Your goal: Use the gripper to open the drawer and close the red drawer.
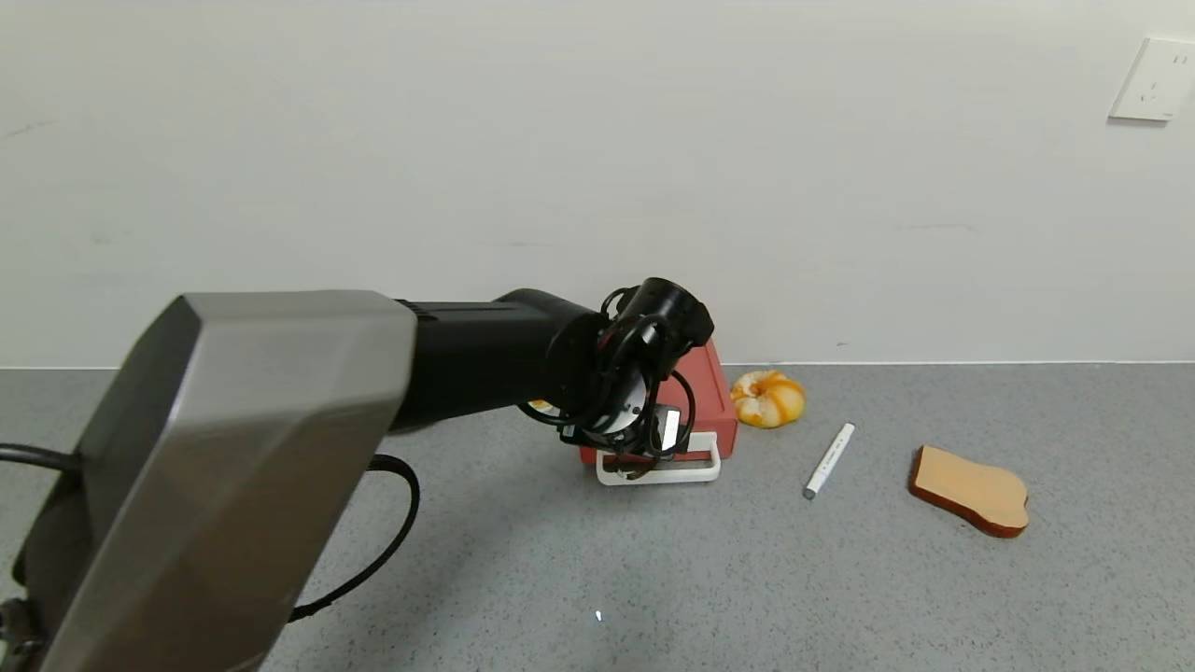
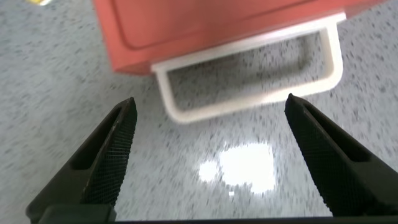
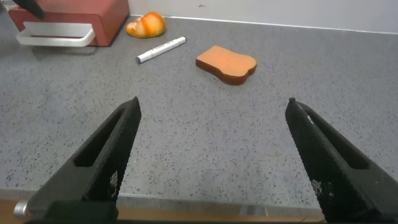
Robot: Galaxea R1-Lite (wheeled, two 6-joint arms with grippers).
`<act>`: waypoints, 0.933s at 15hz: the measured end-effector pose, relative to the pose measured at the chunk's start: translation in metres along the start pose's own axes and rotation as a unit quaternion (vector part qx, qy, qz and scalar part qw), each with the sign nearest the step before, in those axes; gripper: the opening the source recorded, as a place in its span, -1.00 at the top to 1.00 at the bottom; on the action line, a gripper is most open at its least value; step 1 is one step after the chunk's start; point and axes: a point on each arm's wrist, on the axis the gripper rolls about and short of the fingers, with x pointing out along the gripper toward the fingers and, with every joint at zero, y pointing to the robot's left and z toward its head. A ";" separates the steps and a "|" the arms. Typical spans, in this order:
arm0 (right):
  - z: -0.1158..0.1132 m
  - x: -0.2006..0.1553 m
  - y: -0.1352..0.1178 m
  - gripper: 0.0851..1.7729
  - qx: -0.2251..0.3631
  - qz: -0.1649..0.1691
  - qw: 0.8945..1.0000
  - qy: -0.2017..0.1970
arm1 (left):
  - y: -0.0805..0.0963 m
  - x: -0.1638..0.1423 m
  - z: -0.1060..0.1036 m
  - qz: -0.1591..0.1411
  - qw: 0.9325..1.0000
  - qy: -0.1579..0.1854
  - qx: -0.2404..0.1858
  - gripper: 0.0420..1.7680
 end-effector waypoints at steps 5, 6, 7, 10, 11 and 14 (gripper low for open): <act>0.000 0.000 0.000 -0.93 0.000 0.000 1.000 0.000 | 0.041 -0.066 0.018 -0.037 0.999 -0.020 0.007 -0.94; 0.000 0.000 0.000 -0.93 0.000 0.000 1.000 0.000 | 0.053 -0.082 0.022 -0.058 0.998 -0.028 0.007 -0.94; 0.000 0.000 0.000 -0.93 0.000 0.000 1.000 0.000 | 0.066 -0.096 0.024 -0.076 0.996 -0.038 0.008 -0.94; 0.000 0.000 0.000 -0.93 0.000 0.000 1.000 0.000 | 0.107 -0.132 0.022 -0.107 0.990 -0.089 0.020 -0.94; 0.000 0.000 0.000 -0.93 0.000 0.000 1.000 0.000 | 0.120 -0.142 0.018 -0.118 0.987 -0.108 0.026 -0.94; 0.000 0.000 0.000 -0.93 0.000 0.000 1.000 0.000 | 0.153 -0.164 -0.001 -0.142 0.976 -0.160 0.040 -0.94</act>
